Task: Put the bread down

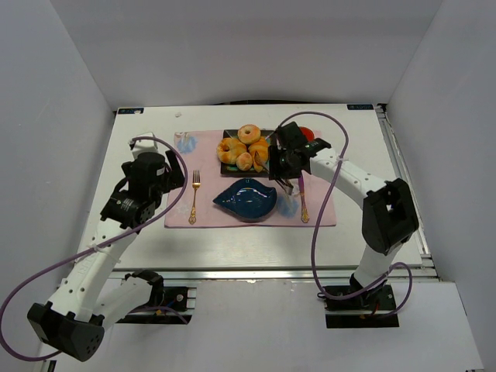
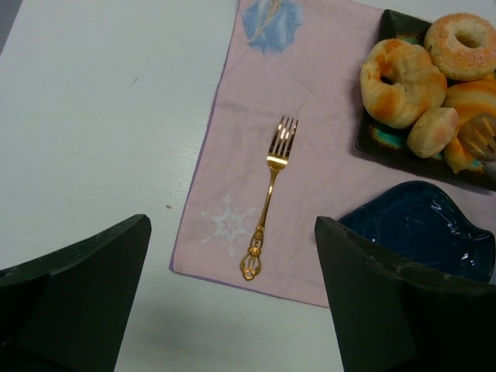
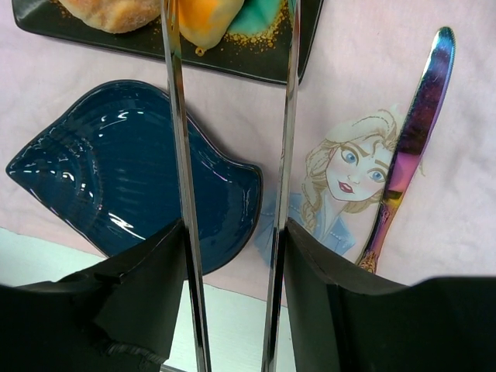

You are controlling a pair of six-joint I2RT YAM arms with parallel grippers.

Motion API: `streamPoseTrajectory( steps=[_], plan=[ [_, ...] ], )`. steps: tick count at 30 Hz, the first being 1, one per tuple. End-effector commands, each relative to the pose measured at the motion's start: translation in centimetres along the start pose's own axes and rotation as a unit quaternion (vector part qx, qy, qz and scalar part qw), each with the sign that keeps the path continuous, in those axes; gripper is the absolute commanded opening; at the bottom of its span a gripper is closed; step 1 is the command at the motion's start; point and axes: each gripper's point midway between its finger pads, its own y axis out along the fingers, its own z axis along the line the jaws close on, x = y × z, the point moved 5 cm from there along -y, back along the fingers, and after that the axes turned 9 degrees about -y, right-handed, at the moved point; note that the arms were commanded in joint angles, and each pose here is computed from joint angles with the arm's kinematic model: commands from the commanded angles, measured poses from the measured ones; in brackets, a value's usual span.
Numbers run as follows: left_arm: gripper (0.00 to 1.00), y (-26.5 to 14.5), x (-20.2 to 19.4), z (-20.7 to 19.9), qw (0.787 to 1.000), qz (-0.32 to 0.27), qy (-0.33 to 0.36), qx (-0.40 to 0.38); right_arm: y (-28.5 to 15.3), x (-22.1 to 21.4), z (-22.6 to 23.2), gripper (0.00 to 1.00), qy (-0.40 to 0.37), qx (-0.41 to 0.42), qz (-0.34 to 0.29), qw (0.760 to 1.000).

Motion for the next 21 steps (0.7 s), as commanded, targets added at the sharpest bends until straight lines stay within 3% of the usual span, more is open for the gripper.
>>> streamPoseTrajectory(
  steps=[1,3,6,13,21],
  plan=[
    [0.98,-0.3,-0.1,0.5,1.0,-0.005,0.002,0.007,0.4,1.0,0.7,0.56,0.005,0.012,-0.02,1.0],
    [0.98,-0.2,-0.2,0.5,1.0,-0.004,0.003,0.007,0.6,0.9,0.8,0.55,0.006,0.016,-0.018,1.0],
    [0.98,-0.1,-0.3,0.5,1.0,-0.003,0.003,0.008,1.0,0.7,0.9,0.47,0.007,0.022,-0.012,1.0],
    [0.98,0.0,-0.6,0.7,1.0,0.001,0.005,0.011,0.0,1.3,1.0,0.09,0.015,0.024,-0.029,0.999],
    [0.98,-0.1,-0.6,0.6,1.0,-0.001,0.001,0.006,-3.6,3.0,1.1,0.1,0.017,0.022,-0.062,0.998]
  ],
)
